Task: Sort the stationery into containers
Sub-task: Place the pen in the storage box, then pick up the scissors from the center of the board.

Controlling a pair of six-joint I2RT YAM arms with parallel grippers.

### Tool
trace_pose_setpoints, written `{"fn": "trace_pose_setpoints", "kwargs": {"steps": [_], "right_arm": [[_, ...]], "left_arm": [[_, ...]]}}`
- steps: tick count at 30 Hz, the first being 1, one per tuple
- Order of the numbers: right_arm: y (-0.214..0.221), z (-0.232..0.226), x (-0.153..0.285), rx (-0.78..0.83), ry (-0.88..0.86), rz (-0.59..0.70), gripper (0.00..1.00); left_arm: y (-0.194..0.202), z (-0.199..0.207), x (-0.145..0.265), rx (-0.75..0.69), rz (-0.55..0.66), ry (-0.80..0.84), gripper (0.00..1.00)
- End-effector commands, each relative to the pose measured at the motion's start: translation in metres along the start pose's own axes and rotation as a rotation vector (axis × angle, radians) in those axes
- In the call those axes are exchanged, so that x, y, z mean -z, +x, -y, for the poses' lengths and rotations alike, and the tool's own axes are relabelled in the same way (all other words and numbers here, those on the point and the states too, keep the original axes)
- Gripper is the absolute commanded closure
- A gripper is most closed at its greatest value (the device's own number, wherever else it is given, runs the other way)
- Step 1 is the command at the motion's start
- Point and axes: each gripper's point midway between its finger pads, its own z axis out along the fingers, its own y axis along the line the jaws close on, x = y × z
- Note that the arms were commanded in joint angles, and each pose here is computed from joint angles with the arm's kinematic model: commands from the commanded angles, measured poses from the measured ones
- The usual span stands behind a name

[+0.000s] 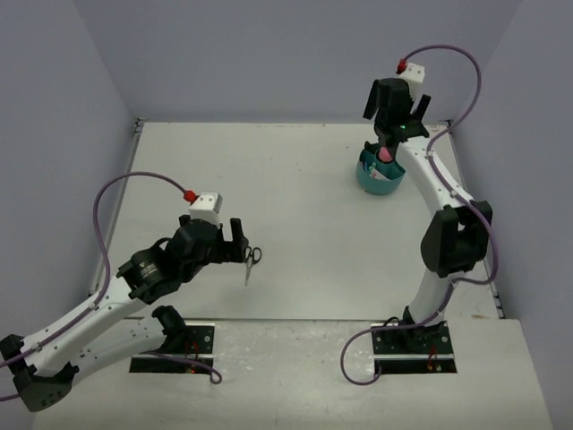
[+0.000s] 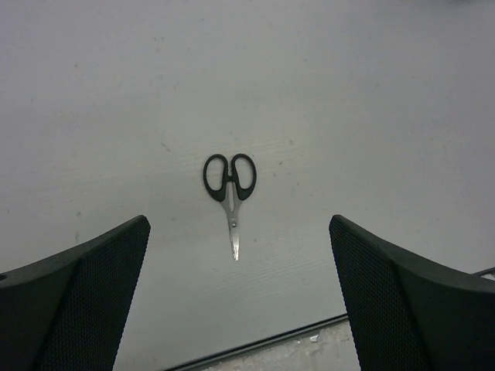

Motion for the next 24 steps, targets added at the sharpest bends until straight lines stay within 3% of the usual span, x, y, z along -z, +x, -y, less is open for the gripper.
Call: {"fn": "trace_pose_setpoints", "kwargs": {"steps": [1,5,8,10,11,17,24], "right_arm": [[-0.089,0.006,0.108,-0.123,-0.131,0.147,0.01],[-0.085,0.013,0.184,-0.154,-0.325,0.117,0.01],[-0.039,-0.006,0.217,-0.15,-0.54,-0.017,0.01],[0.007,-0.011,0.238,-0.131,-0.643,-0.111,0.01],[0.016,-0.011,0.253,-0.129,-0.688,-0.121,0.01],[0.069,0.006,0.287,-0.109,-0.792,-0.2,0.11],[0.081,0.017,0.305,-0.099,-0.842,-0.209,0.15]], "left_arm": [[0.007,-0.007,-0.018,0.049,-0.047,-0.119,0.0],[0.029,-0.005,-0.051,0.067,-0.118,-0.202,0.0],[0.036,-0.018,-0.072,0.057,-0.136,-0.335,0.07],[0.031,-0.048,-0.09,0.068,-0.13,-0.447,0.36],[0.039,-0.054,-0.098,0.074,-0.171,-0.442,0.43],[0.047,-0.046,-0.122,0.095,-0.229,-0.311,0.43],[0.075,-0.036,-0.137,0.104,-0.306,-0.242,0.47]]}}
